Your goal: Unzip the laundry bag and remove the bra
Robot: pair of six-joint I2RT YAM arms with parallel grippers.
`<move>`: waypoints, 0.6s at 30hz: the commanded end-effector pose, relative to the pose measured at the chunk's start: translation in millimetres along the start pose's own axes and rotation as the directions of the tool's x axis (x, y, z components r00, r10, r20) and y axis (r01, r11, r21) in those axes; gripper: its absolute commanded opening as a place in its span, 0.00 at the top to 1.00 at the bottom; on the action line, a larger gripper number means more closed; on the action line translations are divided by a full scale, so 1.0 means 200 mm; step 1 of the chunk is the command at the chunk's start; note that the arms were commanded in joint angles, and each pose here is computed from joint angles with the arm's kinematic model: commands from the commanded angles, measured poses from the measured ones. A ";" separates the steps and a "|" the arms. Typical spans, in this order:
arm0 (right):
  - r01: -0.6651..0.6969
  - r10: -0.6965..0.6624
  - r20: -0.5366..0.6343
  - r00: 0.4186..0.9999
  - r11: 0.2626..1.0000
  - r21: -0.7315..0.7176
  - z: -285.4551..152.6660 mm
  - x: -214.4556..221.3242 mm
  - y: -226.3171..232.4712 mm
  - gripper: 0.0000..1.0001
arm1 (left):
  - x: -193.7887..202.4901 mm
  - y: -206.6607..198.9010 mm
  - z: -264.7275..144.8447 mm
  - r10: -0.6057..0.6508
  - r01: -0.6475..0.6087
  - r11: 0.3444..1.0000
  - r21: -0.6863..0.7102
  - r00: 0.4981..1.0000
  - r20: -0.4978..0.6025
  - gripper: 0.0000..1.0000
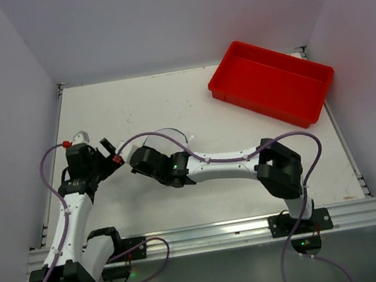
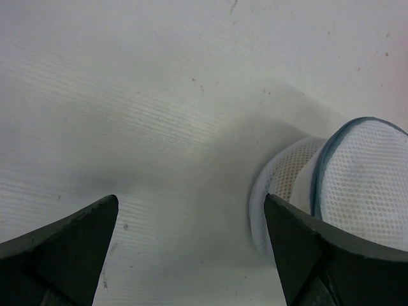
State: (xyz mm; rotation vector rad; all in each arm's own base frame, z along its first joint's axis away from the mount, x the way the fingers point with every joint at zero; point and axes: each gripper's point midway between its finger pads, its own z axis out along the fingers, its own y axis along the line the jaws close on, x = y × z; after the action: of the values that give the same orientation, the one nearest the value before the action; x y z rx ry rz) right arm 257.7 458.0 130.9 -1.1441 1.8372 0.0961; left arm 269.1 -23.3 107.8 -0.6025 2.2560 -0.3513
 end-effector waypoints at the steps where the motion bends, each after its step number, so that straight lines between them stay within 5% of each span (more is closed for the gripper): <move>1: -0.054 0.049 0.114 0.992 0.998 0.045 -0.09 -0.20 -0.09 1.00 | -0.03 -0.09 -0.02 0.024 -0.026 0.994 0.102 0.999 0.021 0.00; 11: -0.219 0.208 0.188 0.960 0.975 0.039 -0.28 -0.26 -0.19 1.00 | 0.02 -0.33 -0.11 0.020 0.002 0.932 0.362 0.998 -0.055 0.01; 18: -0.464 0.432 0.219 0.875 0.877 0.127 -0.35 -0.18 -0.29 1.00 | 0.04 -0.40 -0.15 0.004 0.032 0.894 0.447 0.997 -0.081 0.05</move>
State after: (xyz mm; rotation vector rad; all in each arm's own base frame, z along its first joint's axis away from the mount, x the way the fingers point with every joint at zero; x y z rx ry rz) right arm 251.3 433.6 193.5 -0.8070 1.8600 0.2524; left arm 267.3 -80.9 141.2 -0.4085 2.1920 -0.7692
